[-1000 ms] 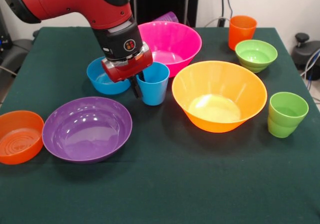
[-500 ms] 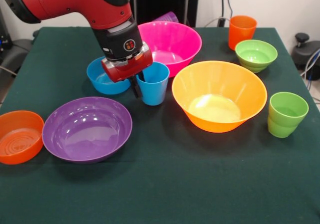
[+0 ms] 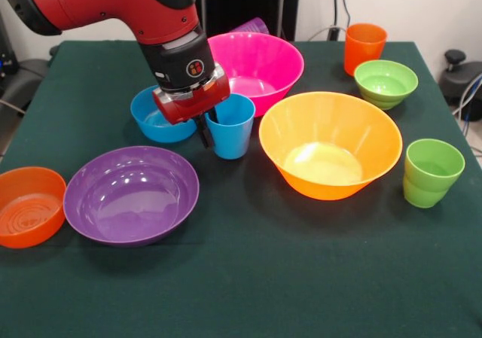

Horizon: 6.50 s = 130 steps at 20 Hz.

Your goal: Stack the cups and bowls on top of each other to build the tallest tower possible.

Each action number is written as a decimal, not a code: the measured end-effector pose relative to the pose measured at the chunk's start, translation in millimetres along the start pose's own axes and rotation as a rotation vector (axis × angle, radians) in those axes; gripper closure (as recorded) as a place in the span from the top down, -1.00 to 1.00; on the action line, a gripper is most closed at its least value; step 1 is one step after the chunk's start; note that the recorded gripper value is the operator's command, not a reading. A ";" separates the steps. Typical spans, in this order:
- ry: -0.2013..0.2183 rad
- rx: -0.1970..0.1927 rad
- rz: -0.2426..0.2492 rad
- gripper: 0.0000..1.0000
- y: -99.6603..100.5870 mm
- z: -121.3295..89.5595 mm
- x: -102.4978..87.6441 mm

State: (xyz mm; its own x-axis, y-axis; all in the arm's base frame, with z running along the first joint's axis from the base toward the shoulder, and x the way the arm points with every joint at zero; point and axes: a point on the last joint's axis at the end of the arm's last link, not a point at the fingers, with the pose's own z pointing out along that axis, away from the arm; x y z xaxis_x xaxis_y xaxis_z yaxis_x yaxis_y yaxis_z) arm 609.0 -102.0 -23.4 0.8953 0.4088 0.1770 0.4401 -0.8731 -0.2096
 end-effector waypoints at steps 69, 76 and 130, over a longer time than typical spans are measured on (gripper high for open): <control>-0.008 -0.003 0.008 1.00 2.3 -2.0 -3.5; -0.013 0.011 0.007 1.00 -4.7 -3.0 -5.4; -0.149 0.087 0.086 1.00 -72.0 -223.4 17.6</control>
State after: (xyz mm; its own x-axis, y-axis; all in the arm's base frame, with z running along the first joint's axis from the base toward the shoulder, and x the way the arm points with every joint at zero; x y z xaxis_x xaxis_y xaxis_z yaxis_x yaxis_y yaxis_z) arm 577.8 -91.3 209.7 0.9274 0.3739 0.0113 0.3597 -0.8831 -0.3012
